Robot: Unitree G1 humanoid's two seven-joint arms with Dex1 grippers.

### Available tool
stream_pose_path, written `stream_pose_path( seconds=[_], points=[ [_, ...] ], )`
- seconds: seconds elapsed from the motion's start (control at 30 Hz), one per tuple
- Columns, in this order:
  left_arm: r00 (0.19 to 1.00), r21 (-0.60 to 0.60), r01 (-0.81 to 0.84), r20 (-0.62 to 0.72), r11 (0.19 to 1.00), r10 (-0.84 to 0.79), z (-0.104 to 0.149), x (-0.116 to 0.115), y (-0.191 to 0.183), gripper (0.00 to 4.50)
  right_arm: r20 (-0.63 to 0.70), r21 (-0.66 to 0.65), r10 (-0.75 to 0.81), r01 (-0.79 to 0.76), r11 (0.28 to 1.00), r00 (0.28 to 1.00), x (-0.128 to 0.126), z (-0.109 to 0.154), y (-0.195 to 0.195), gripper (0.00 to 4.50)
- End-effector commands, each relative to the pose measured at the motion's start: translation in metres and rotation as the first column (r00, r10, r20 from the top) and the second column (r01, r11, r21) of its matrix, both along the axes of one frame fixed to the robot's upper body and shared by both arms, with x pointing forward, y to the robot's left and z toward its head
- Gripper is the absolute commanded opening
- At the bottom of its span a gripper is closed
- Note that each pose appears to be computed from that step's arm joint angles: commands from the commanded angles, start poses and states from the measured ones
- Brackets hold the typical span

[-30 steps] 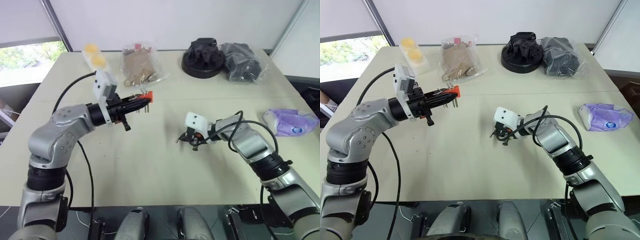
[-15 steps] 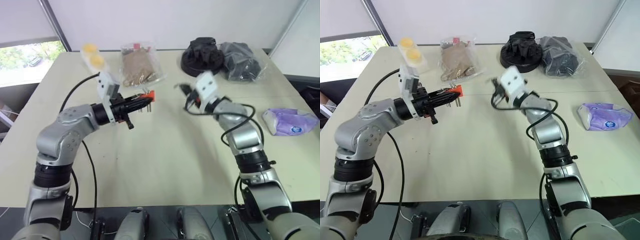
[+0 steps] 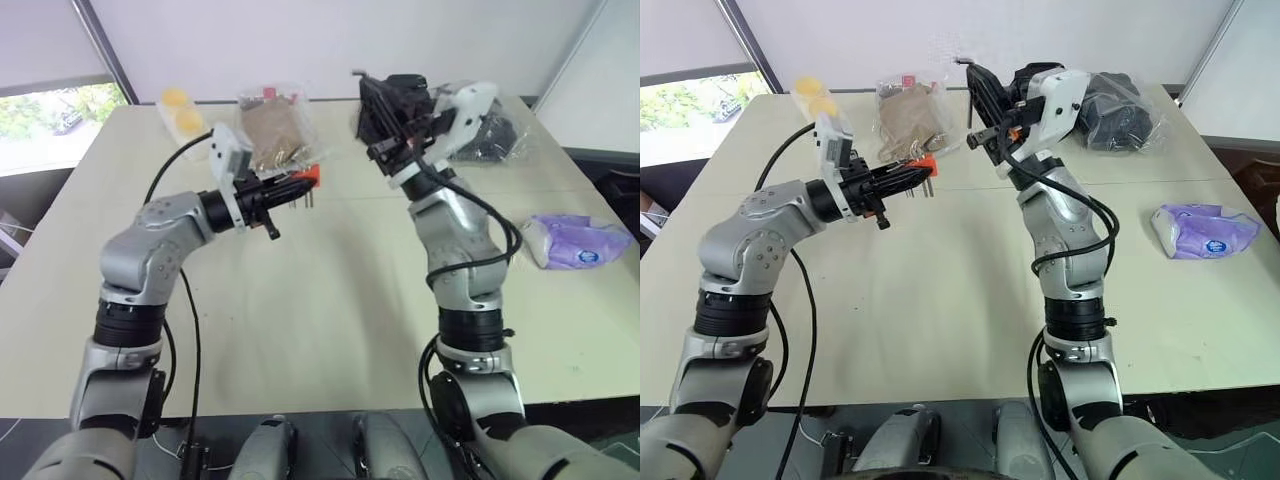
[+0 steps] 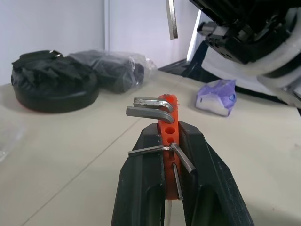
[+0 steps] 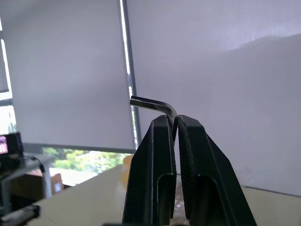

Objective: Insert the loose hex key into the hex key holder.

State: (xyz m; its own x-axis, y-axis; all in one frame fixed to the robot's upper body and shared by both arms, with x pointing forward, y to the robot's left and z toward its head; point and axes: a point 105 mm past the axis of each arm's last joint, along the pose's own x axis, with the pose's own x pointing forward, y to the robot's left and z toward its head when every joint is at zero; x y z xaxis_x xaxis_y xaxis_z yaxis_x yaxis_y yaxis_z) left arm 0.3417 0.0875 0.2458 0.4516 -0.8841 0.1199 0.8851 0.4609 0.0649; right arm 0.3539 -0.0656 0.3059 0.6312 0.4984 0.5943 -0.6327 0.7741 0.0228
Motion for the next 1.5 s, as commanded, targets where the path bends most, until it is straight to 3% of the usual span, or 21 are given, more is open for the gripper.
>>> stream_pose_path(
  seconds=[0.03,0.47,1.5],
  points=[
    [0.998,-0.007,0.011,0.067,1.000,-0.011,0.015,-0.002,-0.002,0.00,0.070,0.031,0.061,-0.064,0.997,0.996,-0.015,0.019,0.014,0.03],
    [0.996,-0.018,0.008,0.084,1.000,-0.006,0.021,-0.001,-0.005,0.00,0.064,-0.050,0.148,-0.145,0.988,0.987,-0.021,-0.001,0.042,0.03],
    [0.995,-0.039,0.007,0.095,0.999,-0.003,0.026,-0.002,-0.007,0.00,0.054,-0.101,0.094,-0.088,0.991,0.994,-0.012,-0.009,0.034,0.03]
  ],
)
